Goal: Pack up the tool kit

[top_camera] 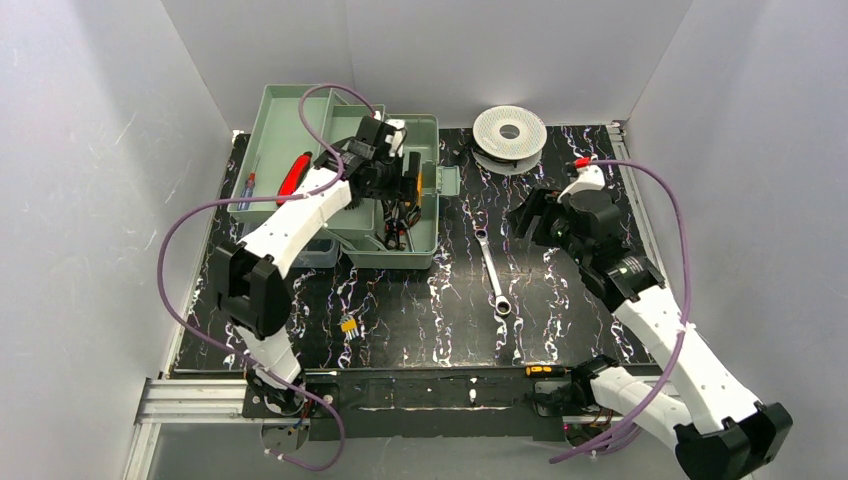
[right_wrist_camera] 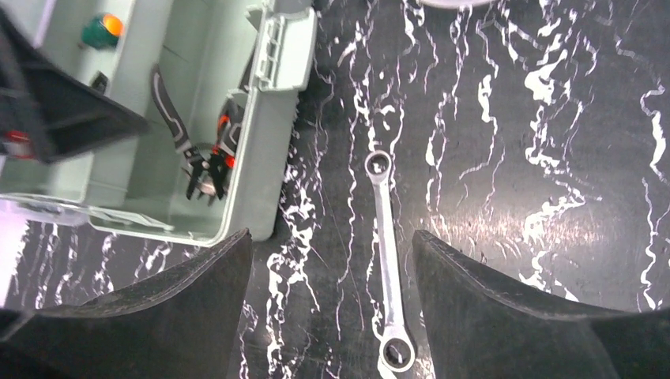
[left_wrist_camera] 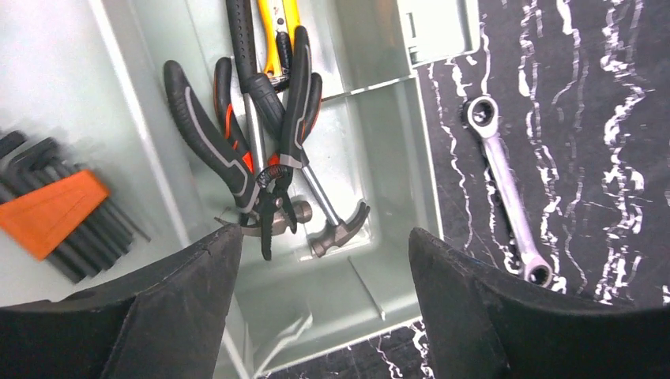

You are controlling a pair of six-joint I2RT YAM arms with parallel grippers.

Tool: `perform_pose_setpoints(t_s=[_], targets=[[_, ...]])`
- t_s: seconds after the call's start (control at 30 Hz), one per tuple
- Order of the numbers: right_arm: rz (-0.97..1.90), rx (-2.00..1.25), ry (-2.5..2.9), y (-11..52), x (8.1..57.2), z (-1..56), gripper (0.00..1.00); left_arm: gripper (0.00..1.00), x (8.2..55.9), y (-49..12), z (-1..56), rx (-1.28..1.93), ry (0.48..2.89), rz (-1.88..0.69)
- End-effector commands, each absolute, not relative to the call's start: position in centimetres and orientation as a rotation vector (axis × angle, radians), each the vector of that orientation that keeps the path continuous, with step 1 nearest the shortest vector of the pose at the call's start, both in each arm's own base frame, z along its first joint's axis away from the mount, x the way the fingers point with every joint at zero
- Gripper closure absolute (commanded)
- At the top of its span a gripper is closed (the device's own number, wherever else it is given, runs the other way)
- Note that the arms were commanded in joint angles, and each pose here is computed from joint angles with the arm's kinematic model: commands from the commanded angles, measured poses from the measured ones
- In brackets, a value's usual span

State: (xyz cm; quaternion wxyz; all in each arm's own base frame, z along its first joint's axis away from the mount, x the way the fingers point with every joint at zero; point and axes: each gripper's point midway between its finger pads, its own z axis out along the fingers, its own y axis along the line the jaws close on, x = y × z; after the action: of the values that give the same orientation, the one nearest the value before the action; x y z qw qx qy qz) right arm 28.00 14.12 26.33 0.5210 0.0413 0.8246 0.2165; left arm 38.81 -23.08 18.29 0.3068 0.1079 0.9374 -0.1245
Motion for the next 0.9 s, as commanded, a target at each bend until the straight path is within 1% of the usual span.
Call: perform_pose_setpoints(t_s=[0.0, 0.1, 0.13, 0.27, 0.33, 0.47, 0.6, 0.8, 0.87], targets=[[0.535, 0.053, 2.058, 15.0, 28.0, 23.8, 0.20, 0.23, 36.1, -22.4, 25.3, 0.282, 2.358, -0.445], [0.561, 0.036, 2.086, 15.7, 28.0, 22.8, 0.21, 0.23, 34.3, -21.5, 27.6, 0.311, 2.314, -0.458], [0.567, 0.033, 2.093, 15.9, 28.0, 22.5, 0.21, 0.21, 33.7, -21.0, 28.1, 0.314, 2.303, -0.451], [0.597, 0.011, 2.115, 16.6, 28.1, 21.5, 0.21, 0.08, 31.7, -18.2, 29.7, 0.302, 2.238, -0.372], [0.624, -0.016, 2.122, 17.3, 28.3, 21.2, 0.21, 0.05, 31.1, -16.7, 30.2, 0.275, 2.216, -0.315], [0.701, -0.089, 2.177, 19.0, 28.1, 20.1, 0.24, 0.02, 29.8, -13.1, 30.7, 0.192, 2.189, -0.166], [0.726, -0.097, 2.247, 19.7, 27.8, 18.4, 0.24, 0.02, 27.9, -9.5, 30.4, 0.137, 2.165, -0.031], [0.701, -0.089, 2.299, 19.3, 27.3, 16.2, 0.24, 0.02, 25.0, -4.8, 29.5, 0.042, 2.123, 0.143], [0.662, -0.080, 2.316, 18.8, 27.4, 15.7, 0.24, 0.02, 24.3, -3.9, 29.6, 0.003, 2.092, 0.152]])
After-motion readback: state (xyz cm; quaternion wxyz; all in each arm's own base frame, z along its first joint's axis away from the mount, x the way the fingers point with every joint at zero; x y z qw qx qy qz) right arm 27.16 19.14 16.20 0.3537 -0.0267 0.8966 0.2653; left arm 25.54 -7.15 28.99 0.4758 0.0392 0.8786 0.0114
